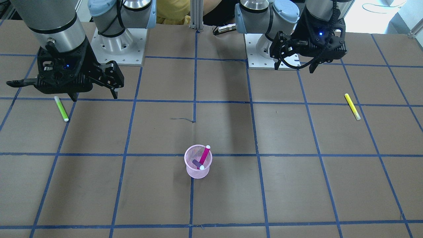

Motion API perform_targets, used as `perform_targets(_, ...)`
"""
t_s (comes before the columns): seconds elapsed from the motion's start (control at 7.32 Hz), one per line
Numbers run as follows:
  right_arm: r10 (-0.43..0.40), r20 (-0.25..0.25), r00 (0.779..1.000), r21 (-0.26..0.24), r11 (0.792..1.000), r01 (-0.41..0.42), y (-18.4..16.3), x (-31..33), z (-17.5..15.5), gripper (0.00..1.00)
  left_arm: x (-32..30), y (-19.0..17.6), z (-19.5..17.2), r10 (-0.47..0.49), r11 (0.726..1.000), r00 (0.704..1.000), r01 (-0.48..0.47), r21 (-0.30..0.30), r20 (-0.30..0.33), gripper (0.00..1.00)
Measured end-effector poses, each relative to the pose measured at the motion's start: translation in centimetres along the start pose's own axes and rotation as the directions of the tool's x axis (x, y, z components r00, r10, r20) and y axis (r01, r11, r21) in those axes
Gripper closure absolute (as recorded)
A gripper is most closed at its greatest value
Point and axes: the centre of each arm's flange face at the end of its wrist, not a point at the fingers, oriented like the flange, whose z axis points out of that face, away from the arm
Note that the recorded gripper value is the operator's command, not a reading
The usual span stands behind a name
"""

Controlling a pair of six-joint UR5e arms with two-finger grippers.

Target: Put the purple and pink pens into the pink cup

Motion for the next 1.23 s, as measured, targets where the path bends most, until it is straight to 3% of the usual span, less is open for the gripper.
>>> perform_targets(0.14, 0.000, 0.000, 1.000, -0.001, 1.000, 0.000, 0.0, 0.0, 0.0, 0.00, -0.4, -0.2, 0.3, -0.001, 1.000, 1.000, 0.001, -0.008, 0.031, 0.00)
perform_targets(0.41, 0.000, 0.000, 1.000, -0.002, 1.000, 0.000, 0.0, 0.0, 0.1, 0.00, -0.7, -2.2, 0.6, -0.023, 0.999, 0.999, 0.022, 0.039, 0.036, 0.00)
perform_targets(0.68, 0.000, 0.000, 1.000, -0.003, 1.000, 0.000, 0.0, 0.0, 0.1, 0.00, -0.4, -4.7, 0.8, -0.024, 0.997, 1.000, 0.024, 0.077, -0.002, 0.00)
perform_targets(1.23, 0.000, 0.000, 1.000, -0.004, 1.000, 0.000, -0.1, 0.0, 0.1, 0.00, -0.2, -8.3, 1.6, -0.013, 0.998, 0.999, 0.016, 0.060, -0.051, 0.00)
